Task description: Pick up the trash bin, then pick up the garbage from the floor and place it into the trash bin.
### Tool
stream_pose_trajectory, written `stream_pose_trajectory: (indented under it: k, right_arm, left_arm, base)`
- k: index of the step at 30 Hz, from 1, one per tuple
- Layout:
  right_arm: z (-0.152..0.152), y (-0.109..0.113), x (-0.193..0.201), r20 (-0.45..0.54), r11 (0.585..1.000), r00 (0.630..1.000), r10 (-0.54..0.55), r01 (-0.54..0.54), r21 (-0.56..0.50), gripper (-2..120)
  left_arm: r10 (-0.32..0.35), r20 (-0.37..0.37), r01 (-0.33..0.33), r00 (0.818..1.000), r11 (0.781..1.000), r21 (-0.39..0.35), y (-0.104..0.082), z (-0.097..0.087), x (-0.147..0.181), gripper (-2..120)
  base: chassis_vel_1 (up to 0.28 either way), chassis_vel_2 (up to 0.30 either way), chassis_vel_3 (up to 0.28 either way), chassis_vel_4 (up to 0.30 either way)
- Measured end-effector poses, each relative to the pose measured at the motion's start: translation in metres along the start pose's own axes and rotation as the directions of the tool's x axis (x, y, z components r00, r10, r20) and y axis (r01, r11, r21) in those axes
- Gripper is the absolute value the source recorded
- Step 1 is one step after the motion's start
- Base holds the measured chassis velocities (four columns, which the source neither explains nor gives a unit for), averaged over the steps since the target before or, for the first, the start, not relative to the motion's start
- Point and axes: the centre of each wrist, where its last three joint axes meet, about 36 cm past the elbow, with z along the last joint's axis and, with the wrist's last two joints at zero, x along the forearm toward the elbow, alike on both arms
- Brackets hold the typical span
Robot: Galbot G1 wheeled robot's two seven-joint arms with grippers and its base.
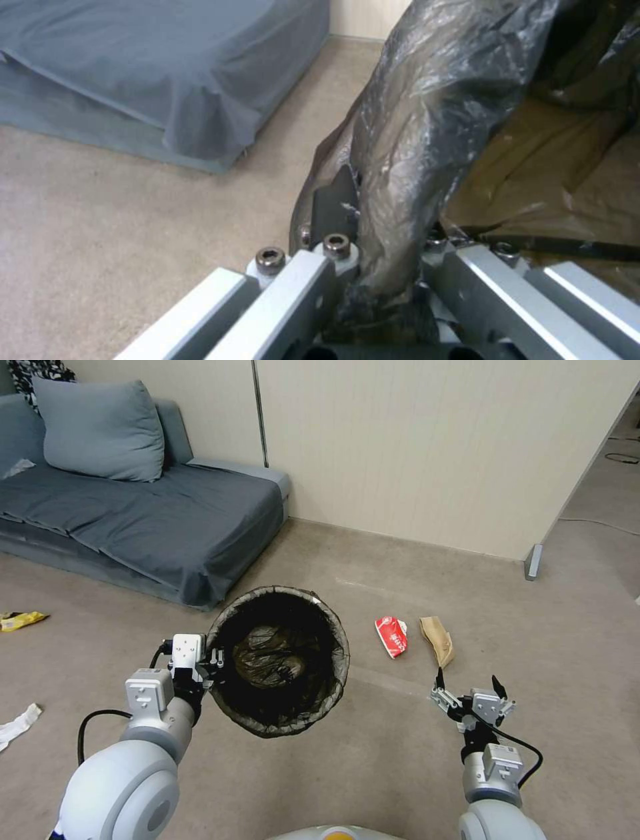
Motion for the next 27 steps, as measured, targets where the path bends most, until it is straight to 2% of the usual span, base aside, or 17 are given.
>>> stream_pose_trajectory:
  k: [27]
  right_arm:
    - [0.0029,0.0012,-0.0078,-0.002,1.0,1.0,0.003,-0.003,-0.007,100]
  left_arm:
    - [0.001,0.007,-0.001,1.0,1.0,0.002,-0.0014,0.0001,-0.0014,0]
  base:
    - [-0.002,0.002,0.002,-0.002]
